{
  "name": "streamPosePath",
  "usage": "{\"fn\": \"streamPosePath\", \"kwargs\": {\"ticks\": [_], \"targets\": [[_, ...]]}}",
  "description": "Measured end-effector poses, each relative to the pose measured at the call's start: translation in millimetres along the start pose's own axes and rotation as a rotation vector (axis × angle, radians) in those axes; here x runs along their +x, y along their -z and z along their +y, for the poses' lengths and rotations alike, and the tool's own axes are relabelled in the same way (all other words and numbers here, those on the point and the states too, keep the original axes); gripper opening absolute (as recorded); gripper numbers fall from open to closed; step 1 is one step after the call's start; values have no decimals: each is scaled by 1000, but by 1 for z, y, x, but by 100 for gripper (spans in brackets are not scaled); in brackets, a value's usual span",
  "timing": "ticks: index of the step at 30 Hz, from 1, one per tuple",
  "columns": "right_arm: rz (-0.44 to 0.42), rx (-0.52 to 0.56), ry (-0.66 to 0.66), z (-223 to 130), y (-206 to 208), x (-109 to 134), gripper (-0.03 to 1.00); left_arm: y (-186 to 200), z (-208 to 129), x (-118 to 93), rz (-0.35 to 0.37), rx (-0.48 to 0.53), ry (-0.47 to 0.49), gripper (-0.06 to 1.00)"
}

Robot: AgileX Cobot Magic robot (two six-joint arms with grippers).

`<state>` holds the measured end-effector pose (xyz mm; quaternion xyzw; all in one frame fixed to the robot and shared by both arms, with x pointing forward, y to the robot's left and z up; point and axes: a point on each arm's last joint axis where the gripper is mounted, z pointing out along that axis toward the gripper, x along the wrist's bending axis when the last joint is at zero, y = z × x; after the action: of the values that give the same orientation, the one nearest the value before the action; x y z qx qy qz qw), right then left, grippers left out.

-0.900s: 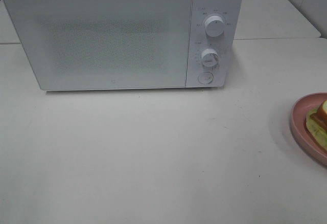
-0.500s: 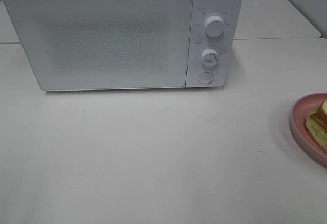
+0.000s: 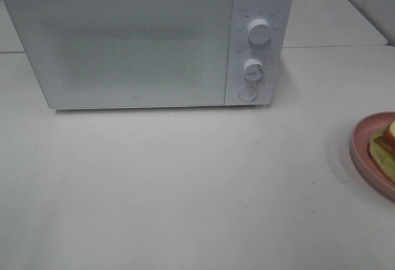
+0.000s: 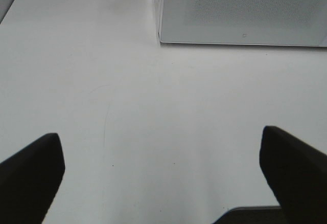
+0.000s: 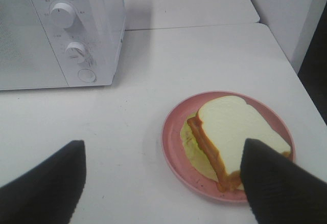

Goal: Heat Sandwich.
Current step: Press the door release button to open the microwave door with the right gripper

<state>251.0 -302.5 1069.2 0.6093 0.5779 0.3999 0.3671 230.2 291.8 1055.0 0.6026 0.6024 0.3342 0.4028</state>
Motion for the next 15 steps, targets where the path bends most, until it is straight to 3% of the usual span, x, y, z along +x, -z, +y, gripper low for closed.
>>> {"fn": "streamPosePath", "kwargs": {"ticks": [15], "targets": [[9, 22, 13, 32, -48, 7, 76, 0, 0, 0, 0, 0, 0, 96]]}}
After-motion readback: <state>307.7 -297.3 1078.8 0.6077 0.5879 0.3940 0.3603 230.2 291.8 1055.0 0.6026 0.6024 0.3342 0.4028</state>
